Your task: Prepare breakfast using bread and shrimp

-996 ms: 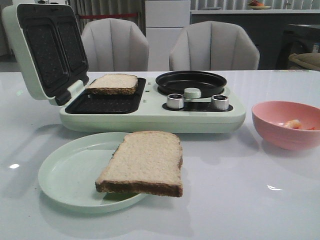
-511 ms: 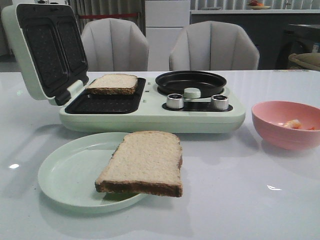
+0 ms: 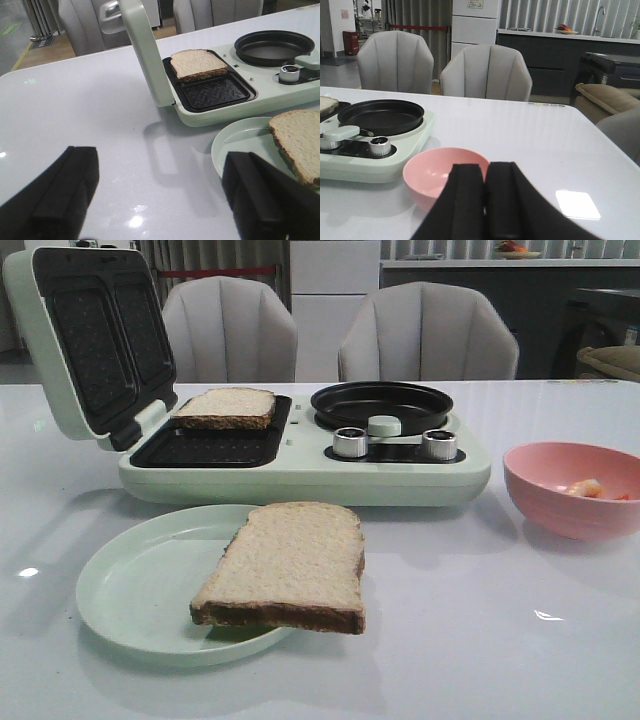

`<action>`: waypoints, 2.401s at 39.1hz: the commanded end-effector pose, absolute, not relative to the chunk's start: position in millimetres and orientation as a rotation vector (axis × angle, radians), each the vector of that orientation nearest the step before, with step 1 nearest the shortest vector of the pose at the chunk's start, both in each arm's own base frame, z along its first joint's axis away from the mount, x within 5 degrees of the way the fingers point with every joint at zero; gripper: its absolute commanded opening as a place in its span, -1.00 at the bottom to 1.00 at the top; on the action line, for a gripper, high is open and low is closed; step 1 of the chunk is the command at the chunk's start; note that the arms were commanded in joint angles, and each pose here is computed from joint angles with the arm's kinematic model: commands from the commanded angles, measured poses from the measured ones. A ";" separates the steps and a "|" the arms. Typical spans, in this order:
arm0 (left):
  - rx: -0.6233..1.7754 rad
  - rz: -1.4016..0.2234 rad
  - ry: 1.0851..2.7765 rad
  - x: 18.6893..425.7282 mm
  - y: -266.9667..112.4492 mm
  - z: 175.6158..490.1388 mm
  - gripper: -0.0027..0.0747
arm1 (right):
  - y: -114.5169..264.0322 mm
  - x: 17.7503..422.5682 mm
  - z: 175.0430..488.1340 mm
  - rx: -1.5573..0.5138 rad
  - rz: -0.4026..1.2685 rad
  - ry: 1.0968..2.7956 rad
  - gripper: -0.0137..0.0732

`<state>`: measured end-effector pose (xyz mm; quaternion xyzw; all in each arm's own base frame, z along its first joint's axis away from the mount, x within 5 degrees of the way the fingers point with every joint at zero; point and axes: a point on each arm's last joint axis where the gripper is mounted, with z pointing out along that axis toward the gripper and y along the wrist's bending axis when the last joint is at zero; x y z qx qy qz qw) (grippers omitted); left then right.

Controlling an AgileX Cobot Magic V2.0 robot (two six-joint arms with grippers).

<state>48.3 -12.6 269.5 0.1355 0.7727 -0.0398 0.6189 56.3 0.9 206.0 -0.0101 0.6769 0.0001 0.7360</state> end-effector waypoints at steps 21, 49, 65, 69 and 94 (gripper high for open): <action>0.288 -0.103 1.697 49.4 -13.0 283.2 0.53 | 1.2 52.5 220.2 -0.031 -0.005 1.366 -0.36; 0.288 -0.103 1.697 49.4 -13.0 283.2 0.53 | 1.0 53.0 276.3 -0.047 -0.028 1.345 -0.36; 0.288 -0.103 1.697 49.4 -13.0 283.2 0.53 | 1.7 90.3 287.6 -0.046 -0.018 1.507 -0.36; 0.288 -0.103 1.697 49.4 -13.0 283.2 0.53 | 1.5 94.2 285.5 -0.006 0.019 1.531 -0.34; 0.288 -0.103 1.697 49.4 -13.0 283.2 0.53 | 1.6 113.6 285.2 0.042 0.061 1.619 0.52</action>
